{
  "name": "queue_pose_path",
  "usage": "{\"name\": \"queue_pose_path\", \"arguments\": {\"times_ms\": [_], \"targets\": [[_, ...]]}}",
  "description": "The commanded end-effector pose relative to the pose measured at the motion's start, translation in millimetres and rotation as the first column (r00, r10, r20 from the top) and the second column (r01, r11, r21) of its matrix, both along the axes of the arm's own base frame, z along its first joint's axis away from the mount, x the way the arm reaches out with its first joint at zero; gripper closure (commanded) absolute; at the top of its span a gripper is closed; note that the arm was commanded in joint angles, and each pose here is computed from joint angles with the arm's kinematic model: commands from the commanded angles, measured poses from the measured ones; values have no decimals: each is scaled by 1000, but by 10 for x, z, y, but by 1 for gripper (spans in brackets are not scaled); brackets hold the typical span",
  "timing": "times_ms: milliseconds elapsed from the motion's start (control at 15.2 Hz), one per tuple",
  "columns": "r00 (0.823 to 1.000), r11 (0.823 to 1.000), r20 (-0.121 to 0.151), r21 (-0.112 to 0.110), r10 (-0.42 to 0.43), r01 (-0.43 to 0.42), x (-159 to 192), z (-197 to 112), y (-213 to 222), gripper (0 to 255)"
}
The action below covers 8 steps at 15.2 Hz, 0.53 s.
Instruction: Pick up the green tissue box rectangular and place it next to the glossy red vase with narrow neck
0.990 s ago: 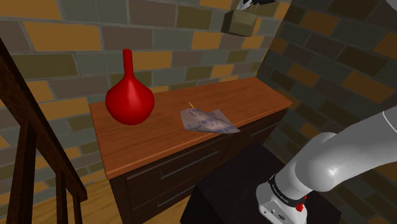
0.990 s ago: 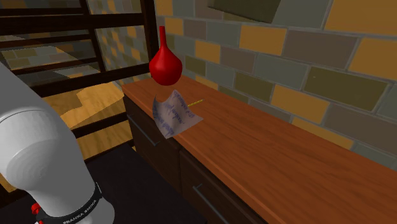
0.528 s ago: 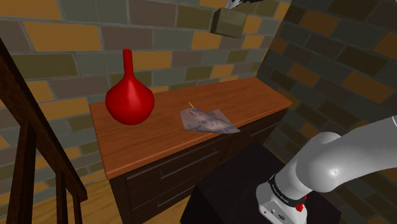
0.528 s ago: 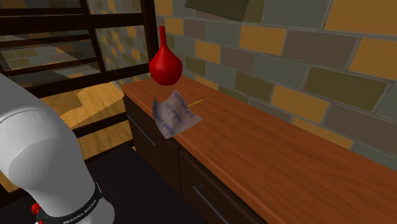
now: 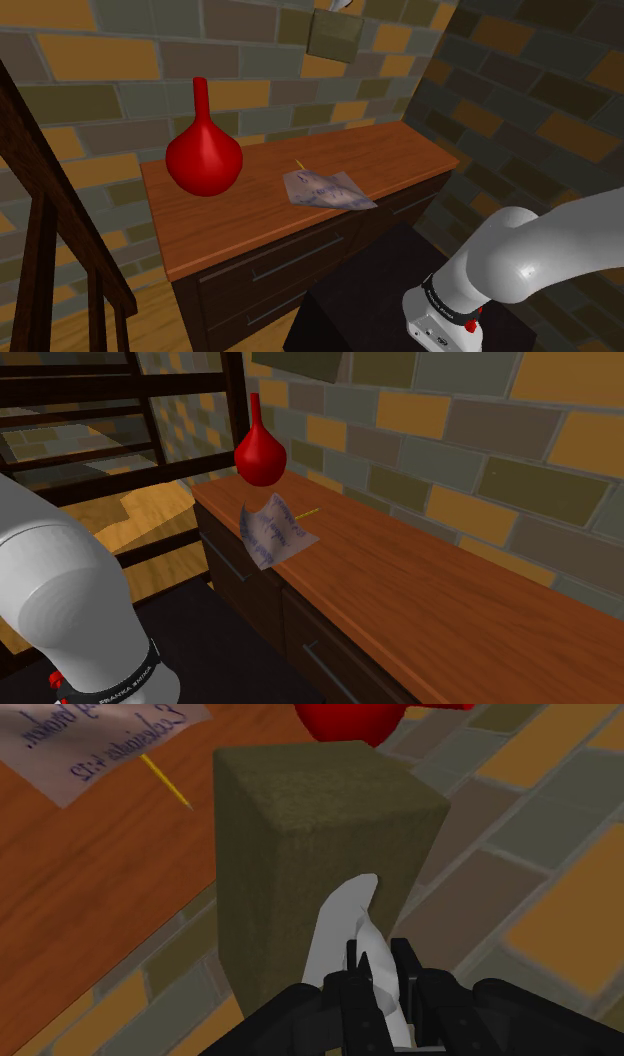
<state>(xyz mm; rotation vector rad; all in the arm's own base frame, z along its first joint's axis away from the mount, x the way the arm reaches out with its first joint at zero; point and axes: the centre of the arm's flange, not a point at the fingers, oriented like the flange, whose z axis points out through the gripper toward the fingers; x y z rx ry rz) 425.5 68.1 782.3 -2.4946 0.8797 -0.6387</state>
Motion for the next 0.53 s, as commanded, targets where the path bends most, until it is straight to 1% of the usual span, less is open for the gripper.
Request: {"name": "queue_pose_path", "arguments": {"times_ms": [0, 462], "targets": [[1000, 1000, 0, 1, -2, 2, -34, -9, 248, 255], [1000, 1000, 0, 1, -2, 2, -174, -7, 1161, 255]]}}
